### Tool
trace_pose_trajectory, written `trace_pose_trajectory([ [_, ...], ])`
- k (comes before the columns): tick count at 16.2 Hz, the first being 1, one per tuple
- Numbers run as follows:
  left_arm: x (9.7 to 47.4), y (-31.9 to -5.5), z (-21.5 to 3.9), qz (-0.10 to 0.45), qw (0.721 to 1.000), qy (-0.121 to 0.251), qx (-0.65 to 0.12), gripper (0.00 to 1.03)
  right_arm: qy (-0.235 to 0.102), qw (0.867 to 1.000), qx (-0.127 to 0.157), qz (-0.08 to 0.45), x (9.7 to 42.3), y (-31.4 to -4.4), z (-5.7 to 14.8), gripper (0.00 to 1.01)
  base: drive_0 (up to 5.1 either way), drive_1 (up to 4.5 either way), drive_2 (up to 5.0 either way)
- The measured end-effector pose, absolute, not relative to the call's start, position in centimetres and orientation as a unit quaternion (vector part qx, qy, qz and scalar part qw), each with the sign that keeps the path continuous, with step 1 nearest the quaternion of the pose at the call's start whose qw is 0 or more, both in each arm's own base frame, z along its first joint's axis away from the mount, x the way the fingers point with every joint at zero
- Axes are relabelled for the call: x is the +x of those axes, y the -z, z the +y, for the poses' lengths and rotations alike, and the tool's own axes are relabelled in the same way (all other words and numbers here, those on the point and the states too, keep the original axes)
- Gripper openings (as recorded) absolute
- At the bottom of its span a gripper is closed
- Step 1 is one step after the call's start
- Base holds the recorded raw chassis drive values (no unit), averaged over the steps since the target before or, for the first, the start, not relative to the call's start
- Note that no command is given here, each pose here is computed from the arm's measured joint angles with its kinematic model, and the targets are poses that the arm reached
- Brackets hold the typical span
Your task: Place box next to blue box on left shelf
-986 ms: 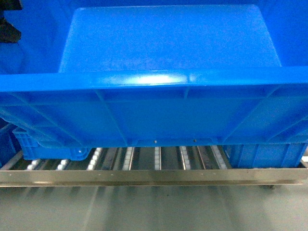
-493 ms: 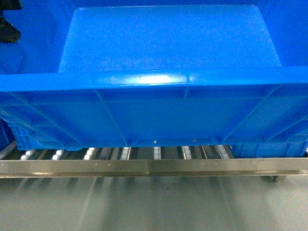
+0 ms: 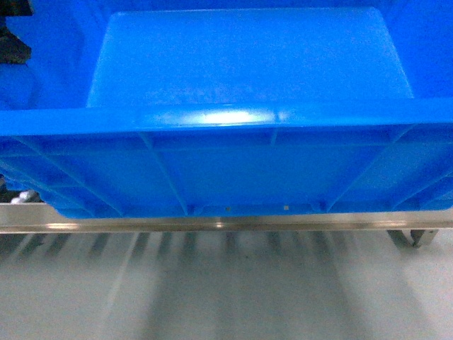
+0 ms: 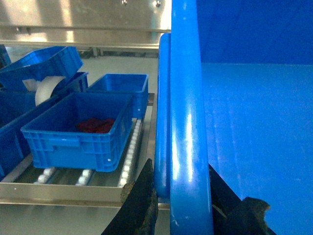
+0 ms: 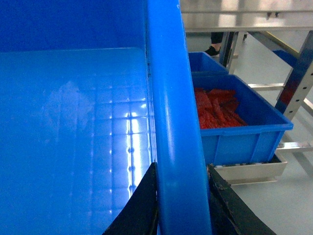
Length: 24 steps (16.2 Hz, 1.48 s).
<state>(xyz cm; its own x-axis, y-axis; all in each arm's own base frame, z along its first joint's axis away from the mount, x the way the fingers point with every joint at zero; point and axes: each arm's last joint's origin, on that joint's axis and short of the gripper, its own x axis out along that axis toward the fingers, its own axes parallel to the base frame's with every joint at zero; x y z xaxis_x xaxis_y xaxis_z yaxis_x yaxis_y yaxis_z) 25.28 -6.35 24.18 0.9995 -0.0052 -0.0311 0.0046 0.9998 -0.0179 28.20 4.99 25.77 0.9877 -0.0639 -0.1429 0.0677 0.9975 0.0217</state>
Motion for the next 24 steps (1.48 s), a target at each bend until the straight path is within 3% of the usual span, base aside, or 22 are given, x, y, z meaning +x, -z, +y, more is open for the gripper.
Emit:
trace_pose_trajectory([
  [24, 25.27, -24.15, -6.34, 0.016, 1.0, 0.002, -0.009, 0.18, 0.033, 0.997, 0.013, 0.072, 28.19, -25.71, 4.99, 0.2, 0.0, 0.0, 0.0],
])
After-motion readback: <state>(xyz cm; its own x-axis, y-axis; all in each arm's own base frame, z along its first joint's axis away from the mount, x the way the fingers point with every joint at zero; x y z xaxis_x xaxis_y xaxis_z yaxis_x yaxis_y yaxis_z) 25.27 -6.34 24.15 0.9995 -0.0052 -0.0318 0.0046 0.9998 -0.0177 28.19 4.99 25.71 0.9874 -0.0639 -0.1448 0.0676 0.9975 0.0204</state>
